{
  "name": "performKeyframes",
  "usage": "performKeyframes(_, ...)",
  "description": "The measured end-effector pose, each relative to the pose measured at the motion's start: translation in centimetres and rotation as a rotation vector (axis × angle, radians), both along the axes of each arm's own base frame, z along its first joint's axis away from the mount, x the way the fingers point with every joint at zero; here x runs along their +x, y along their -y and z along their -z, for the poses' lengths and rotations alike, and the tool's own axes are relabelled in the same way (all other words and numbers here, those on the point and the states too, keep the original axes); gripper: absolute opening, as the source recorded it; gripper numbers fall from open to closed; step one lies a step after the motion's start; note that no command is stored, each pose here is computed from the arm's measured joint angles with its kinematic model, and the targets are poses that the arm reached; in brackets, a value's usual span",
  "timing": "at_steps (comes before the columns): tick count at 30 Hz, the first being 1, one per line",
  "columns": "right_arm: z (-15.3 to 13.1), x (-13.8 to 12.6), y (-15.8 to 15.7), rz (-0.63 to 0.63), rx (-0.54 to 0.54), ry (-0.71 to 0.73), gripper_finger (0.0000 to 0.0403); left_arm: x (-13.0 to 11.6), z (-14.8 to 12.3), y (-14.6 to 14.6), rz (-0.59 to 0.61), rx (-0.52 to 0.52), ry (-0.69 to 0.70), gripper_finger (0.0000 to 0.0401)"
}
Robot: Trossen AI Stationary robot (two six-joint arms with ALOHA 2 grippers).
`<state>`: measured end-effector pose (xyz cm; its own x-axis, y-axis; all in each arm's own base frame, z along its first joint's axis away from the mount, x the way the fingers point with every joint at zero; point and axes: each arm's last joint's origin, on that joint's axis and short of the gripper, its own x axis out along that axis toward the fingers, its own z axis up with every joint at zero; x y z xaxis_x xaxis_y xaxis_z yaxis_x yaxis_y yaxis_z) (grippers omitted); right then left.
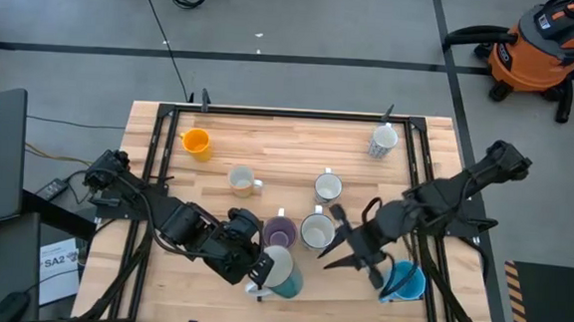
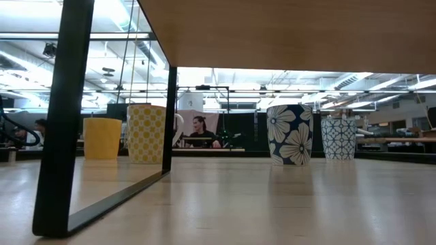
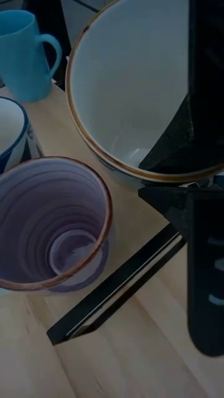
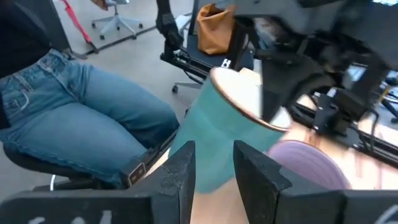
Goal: Place coffee mugs
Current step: Put the green blue mug on the shelf
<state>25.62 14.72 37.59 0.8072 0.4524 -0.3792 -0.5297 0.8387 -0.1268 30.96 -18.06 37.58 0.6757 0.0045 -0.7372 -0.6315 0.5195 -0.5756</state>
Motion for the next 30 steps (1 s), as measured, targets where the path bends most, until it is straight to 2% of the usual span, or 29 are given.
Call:
performKeyframes(15,4.8,3.7,-4.9,-0.08,-0.023,-0.029,0.0115,0.0,0.0,0.1,0.023,-0.025,-0.013,0.0033)
performKeyframes(24,5.4,3.7,-6.5,-0.096,0.011,-0.031,0.0115,-0.1,0.0,0.2,0.035,-0.04,-0.019,0.0034)
performKeyframes(30,7.6,4.6,-7.9,-0.106,-0.016,-0.067,0.0115,0.0,0.0,0.2,0.038,-0.044,-0.018,0.0034)
